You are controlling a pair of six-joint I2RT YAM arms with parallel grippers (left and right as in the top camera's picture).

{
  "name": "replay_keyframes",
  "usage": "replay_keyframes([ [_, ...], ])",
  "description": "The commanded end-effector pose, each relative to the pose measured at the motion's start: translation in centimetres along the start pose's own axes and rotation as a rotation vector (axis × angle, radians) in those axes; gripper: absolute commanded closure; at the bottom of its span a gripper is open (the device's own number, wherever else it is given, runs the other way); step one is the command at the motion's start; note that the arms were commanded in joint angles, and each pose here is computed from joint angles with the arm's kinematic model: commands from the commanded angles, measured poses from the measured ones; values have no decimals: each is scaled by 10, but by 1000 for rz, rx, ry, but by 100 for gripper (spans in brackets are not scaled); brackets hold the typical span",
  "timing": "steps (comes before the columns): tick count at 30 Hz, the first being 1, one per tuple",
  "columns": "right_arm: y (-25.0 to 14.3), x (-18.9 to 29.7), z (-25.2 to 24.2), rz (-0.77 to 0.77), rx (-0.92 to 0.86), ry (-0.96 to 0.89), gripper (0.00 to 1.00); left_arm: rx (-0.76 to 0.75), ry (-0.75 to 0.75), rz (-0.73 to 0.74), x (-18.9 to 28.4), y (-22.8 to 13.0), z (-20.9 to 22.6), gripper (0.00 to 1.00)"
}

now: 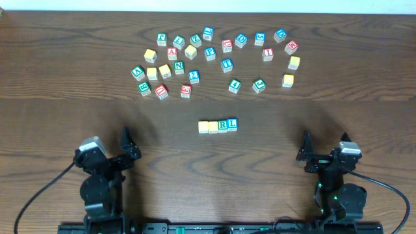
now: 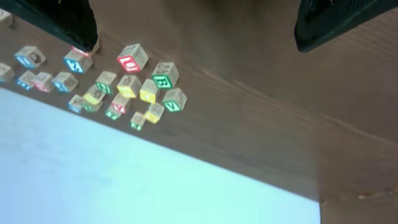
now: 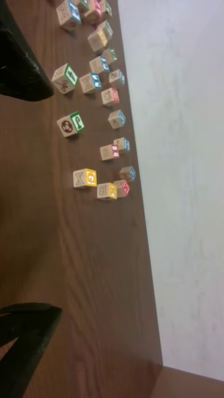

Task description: Spell out CORL

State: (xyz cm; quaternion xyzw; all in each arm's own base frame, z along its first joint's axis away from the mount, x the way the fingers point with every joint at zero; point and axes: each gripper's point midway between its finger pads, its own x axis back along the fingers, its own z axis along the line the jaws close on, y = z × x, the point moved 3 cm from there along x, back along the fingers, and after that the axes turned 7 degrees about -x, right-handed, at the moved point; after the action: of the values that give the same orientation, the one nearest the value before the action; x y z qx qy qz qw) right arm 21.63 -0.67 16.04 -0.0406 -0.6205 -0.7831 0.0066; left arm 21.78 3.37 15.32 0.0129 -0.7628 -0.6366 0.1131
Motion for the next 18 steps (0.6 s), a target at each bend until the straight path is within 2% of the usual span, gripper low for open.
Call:
replay_keyframes([
  [1,-1,0,-1,-1,13,-2,1,-16,2,-25,2,-7,2,0],
  [18,-1,0,-1,-1,13,-2,1,-17,9,-1,4,-13,4,0],
])
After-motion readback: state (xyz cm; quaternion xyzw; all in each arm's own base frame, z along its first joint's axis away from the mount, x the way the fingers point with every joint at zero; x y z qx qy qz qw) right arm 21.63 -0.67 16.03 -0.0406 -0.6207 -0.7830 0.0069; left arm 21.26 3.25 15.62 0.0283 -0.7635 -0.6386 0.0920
